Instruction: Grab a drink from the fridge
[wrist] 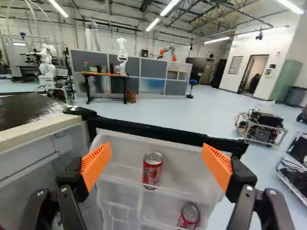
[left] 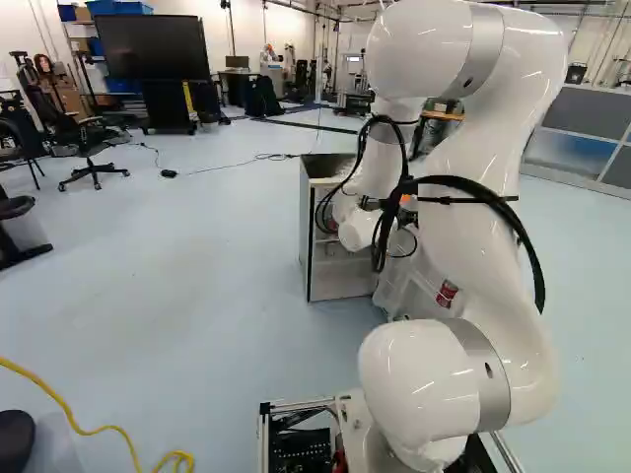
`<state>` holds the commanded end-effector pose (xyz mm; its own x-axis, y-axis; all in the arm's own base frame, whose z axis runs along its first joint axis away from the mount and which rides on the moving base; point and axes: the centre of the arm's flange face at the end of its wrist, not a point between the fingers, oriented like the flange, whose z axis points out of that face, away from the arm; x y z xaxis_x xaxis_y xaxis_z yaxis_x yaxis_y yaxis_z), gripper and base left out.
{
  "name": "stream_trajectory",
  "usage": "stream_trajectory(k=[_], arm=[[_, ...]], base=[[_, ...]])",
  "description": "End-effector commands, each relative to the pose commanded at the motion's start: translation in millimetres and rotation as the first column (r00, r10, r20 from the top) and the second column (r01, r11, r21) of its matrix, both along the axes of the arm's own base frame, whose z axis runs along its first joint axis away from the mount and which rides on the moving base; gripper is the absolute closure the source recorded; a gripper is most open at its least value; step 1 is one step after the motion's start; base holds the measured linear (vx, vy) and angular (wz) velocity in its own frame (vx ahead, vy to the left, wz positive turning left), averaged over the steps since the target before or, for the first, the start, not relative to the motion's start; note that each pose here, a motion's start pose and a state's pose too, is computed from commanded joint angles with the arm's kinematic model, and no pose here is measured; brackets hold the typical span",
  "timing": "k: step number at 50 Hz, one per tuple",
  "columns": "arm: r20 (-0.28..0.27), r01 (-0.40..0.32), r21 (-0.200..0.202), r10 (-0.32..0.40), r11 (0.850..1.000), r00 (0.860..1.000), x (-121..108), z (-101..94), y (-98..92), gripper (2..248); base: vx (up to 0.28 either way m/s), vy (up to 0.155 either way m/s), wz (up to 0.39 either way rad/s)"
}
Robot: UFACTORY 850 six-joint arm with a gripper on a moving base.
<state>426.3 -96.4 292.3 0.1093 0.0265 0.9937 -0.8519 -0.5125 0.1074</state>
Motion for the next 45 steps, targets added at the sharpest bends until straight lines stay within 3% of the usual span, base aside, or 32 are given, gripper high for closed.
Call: stream_trajectory(k=[10, 21, 34, 45], arm=[[-0.016, -0.103, -0.015, 0.103, 0.995, 0.995, 13, -11.3, 4.4, 3], [-0.031, -0.207, -0.027, 0.206, 0.978, 0.978, 28, -24.1, 6.1, 3], [-0.045, -0.318, -0.037, 0.316, 0.947, 0.948, 44, -39.5, 4.5, 3], [-0.057, -0.407, -0.041, 0.405, 0.912, 0.913, 53, -52.3, 2.7, 3]], base=[[0.0, 0.0, 0.0], [0.0, 0.0, 0.0], [0.0, 0.0, 0.0], [0.0, 0.0, 0.0]])
